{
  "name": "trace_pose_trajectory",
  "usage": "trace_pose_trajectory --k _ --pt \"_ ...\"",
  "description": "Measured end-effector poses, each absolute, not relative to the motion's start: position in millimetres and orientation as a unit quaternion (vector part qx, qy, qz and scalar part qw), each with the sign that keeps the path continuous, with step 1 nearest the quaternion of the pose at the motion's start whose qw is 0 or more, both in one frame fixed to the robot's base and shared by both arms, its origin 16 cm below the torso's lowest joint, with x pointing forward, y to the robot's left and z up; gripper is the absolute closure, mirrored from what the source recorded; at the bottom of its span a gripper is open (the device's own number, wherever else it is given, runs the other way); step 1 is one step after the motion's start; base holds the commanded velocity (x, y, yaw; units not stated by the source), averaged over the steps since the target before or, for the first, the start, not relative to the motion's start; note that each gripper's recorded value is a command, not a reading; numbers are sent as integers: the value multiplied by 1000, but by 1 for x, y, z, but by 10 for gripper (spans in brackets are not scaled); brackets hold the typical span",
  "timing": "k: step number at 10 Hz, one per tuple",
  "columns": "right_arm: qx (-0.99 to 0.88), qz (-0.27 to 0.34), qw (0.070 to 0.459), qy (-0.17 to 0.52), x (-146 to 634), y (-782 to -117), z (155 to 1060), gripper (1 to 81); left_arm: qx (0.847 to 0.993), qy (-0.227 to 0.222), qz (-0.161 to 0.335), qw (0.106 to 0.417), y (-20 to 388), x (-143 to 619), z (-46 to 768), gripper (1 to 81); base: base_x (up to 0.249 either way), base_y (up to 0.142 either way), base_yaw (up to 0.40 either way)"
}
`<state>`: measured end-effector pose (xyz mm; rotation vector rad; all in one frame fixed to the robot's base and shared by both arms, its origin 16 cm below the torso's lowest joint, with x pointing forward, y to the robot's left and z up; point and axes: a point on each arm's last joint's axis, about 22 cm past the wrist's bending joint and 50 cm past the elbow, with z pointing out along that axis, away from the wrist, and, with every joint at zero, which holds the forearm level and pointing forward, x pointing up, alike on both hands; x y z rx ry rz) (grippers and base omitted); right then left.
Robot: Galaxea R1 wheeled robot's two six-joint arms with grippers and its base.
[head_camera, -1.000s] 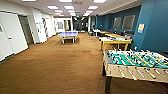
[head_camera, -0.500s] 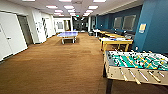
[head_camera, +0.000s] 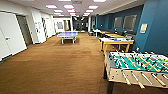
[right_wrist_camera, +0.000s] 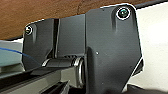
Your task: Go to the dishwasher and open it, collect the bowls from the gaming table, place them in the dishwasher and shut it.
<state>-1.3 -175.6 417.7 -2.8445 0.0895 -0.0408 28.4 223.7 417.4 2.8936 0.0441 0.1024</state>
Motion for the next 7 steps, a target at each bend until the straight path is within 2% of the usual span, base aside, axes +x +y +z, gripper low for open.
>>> trace_pose_trajectory --k 3,5,7 --pt "-988 -13 149 31 -1 -172 418 10 992 15 36 121 226 31 417 10 133 61 0" --pt "-990 -7 137 31 -13 -190 416 10 990 14 31 137 203 21 418 10 133 62 0" --pt "-989 -12 142 31 -5 -184 417 10 991 13 36 131 211 30 418 10 133 61 0"
